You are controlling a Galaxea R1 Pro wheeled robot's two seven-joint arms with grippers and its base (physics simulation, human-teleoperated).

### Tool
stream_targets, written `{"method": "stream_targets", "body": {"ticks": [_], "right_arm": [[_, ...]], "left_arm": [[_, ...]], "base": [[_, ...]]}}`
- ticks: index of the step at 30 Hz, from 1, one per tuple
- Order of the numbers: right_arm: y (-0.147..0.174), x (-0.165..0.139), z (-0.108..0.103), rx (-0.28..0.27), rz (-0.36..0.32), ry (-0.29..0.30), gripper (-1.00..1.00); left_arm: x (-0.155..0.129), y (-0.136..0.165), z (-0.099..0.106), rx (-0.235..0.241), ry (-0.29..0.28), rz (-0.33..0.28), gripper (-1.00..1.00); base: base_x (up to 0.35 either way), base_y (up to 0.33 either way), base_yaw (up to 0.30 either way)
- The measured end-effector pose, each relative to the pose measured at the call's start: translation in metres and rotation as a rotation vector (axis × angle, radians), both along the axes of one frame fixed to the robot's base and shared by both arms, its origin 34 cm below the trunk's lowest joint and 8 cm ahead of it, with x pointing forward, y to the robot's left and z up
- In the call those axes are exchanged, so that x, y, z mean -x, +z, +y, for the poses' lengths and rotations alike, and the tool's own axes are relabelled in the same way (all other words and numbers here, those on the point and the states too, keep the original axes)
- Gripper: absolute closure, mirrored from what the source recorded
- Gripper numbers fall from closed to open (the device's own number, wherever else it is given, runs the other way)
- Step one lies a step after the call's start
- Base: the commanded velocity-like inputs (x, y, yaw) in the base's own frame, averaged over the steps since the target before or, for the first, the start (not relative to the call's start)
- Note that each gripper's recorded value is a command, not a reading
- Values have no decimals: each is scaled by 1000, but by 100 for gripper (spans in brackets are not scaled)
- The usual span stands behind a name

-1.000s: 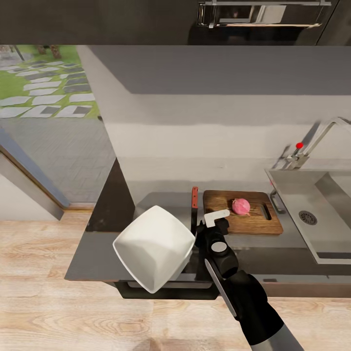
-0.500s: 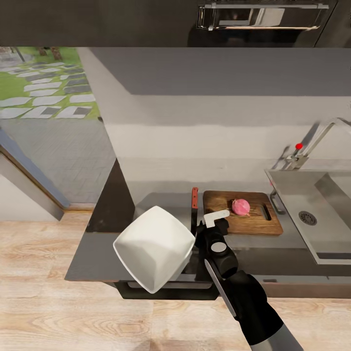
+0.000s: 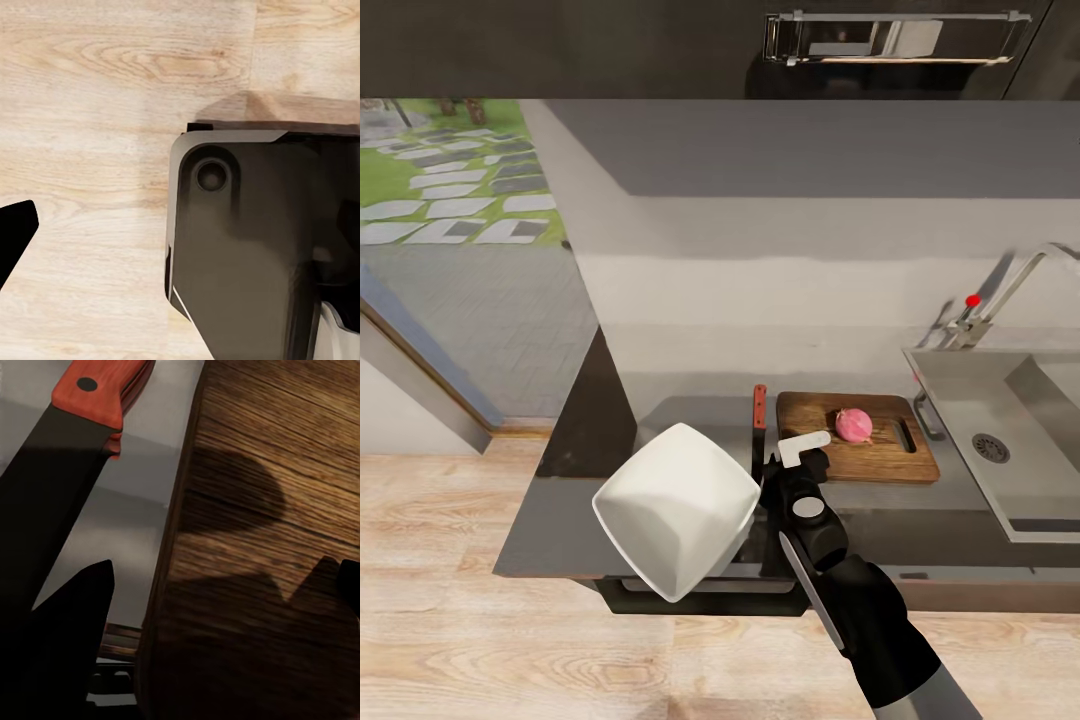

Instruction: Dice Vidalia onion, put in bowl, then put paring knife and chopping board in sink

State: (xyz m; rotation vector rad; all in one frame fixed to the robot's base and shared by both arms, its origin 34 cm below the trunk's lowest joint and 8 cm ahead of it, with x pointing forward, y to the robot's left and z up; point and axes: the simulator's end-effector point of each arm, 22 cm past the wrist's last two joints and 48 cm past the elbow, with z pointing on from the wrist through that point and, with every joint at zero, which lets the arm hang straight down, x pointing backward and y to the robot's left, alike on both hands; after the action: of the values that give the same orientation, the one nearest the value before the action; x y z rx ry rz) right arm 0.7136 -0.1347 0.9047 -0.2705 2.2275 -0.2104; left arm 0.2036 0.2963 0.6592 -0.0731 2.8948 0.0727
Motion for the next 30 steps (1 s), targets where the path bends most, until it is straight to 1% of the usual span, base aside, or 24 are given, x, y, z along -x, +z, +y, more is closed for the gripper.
{"method": "stream_targets", "body": {"ticks": [20, 30], "right_arm": [[4, 0, 0, 2, -2, 0, -100], [6, 0, 0, 1, -5, 0, -100]], "left_arm": [[-4, 1, 0, 0, 0, -12, -100], [-5, 1, 0, 0, 0, -15, -100]], "base": [[0, 0, 0], [145, 116, 0]]}}
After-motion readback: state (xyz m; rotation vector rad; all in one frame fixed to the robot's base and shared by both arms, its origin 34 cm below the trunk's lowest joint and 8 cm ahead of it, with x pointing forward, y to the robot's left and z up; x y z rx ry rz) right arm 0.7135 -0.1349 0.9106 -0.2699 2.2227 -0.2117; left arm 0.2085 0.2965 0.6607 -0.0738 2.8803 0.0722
